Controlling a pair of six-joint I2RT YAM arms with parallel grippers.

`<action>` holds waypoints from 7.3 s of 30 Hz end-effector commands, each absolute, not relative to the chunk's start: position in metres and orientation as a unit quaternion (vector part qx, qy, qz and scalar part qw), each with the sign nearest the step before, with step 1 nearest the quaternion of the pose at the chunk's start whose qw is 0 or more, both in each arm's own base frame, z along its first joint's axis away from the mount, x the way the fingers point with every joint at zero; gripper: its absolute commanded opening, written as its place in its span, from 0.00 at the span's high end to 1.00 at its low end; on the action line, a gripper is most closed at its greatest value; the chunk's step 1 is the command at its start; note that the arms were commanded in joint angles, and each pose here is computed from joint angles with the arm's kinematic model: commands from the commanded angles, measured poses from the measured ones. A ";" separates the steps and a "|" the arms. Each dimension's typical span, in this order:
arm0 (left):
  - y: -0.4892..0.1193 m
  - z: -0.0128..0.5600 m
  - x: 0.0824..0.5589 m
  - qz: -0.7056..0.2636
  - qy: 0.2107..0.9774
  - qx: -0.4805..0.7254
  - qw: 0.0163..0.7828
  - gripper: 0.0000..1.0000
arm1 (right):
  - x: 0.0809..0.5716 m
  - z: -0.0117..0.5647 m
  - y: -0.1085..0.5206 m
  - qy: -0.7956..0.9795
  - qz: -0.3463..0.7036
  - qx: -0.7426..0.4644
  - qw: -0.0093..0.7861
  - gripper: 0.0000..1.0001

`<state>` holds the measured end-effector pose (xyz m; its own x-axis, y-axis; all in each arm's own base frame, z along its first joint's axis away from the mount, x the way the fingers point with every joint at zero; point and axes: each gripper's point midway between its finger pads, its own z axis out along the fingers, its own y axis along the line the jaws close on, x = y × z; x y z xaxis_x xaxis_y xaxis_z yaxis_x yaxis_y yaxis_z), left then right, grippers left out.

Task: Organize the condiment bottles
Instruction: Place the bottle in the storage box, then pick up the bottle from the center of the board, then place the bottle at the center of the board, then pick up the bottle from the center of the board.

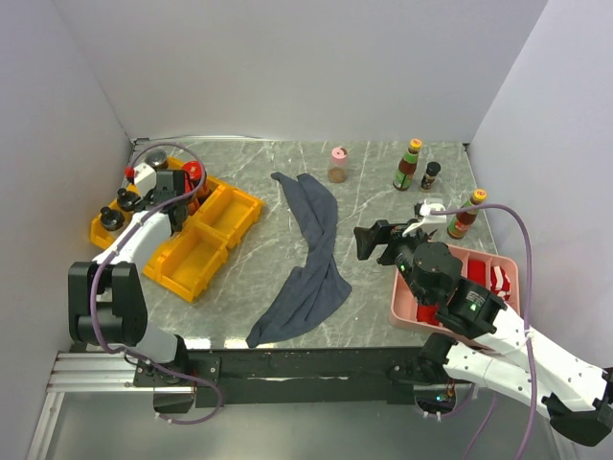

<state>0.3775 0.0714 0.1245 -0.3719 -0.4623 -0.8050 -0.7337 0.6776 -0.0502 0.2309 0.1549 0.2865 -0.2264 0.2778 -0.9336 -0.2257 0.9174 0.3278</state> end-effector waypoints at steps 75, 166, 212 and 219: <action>-0.159 0.328 0.293 -0.315 0.755 0.005 0.575 0.01 | 0.645 0.146 0.189 0.832 0.051 0.049 0.550 0.08; -0.062 0.348 0.295 -0.206 0.667 -0.243 0.674 0.03 | 0.277 0.216 0.367 0.815 0.185 -0.099 0.540 0.00; -0.204 0.125 0.294 -0.119 0.951 0.008 0.286 0.28 | 0.252 0.252 0.214 0.793 0.111 -0.031 0.599 0.00; -0.202 0.114 0.298 -0.101 0.954 0.004 0.281 0.39 | 0.252 0.252 0.216 0.794 0.114 -0.035 0.597 0.00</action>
